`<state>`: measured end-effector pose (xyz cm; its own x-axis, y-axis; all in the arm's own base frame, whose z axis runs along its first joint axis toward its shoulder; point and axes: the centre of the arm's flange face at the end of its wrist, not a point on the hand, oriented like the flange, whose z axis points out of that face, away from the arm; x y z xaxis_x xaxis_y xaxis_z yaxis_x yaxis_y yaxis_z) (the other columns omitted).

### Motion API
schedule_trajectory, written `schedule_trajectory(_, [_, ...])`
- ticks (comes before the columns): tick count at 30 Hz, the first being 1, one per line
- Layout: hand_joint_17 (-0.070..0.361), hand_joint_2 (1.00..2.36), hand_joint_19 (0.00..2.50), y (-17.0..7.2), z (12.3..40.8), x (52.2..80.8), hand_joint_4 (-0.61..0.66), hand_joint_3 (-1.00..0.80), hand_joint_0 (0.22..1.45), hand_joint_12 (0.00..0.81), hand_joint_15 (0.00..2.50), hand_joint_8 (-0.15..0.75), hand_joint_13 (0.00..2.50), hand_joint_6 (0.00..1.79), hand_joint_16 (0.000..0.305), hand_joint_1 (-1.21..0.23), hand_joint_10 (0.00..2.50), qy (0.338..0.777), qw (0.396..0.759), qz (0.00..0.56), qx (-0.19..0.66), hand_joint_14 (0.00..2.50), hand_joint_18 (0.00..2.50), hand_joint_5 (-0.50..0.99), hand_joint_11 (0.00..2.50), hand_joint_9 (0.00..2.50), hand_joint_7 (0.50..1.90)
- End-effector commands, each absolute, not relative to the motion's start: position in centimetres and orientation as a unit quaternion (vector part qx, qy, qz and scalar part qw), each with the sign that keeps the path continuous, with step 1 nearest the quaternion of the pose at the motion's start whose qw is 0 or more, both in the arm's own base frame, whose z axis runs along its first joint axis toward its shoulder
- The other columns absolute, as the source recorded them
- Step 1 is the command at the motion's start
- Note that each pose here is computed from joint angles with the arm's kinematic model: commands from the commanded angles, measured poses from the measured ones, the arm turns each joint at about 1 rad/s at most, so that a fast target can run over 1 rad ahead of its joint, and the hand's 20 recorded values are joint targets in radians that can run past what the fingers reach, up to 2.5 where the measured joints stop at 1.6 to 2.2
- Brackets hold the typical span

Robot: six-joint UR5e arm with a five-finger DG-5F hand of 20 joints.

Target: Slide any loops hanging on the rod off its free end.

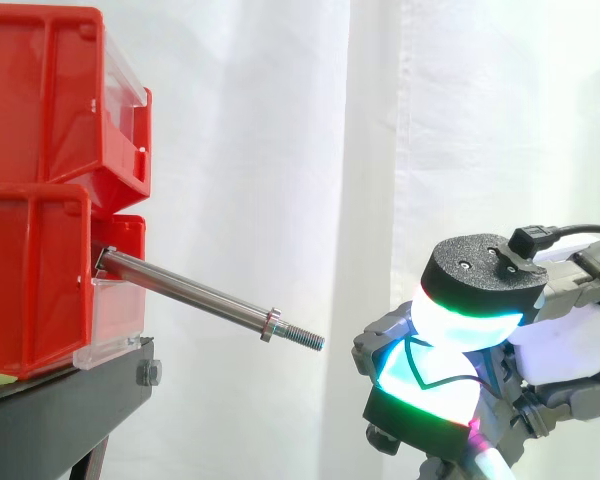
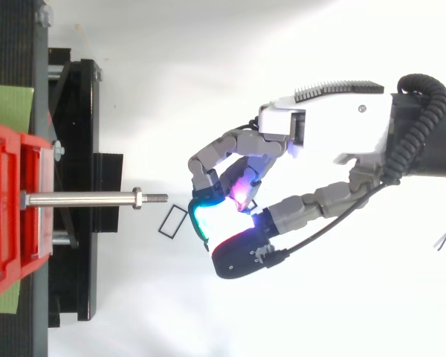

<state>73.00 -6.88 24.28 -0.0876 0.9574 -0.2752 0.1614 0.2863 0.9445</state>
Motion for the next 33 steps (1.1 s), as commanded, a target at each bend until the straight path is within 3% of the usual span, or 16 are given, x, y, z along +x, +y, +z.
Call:
schedule_trajectory(1, [0.131,1.02,0.48,-6.88,24.27,73.00,0.05,-0.10,0.61,0.345,0.30,0.323,0.77,0.88,0.058,-0.75,0.01,0.623,0.505,0.394,0.449,0.01,0.70,-0.17,0.57,1.04,1.30])
schedule_trajectory(33, [0.133,1.02,0.48,-6.88,24.38,72.99,0.07,-0.09,0.60,0.352,0.30,0.334,0.77,0.88,0.059,-0.75,0.01,0.623,0.505,0.394,0.448,0.01,0.71,-0.17,0.58,1.05,1.27])
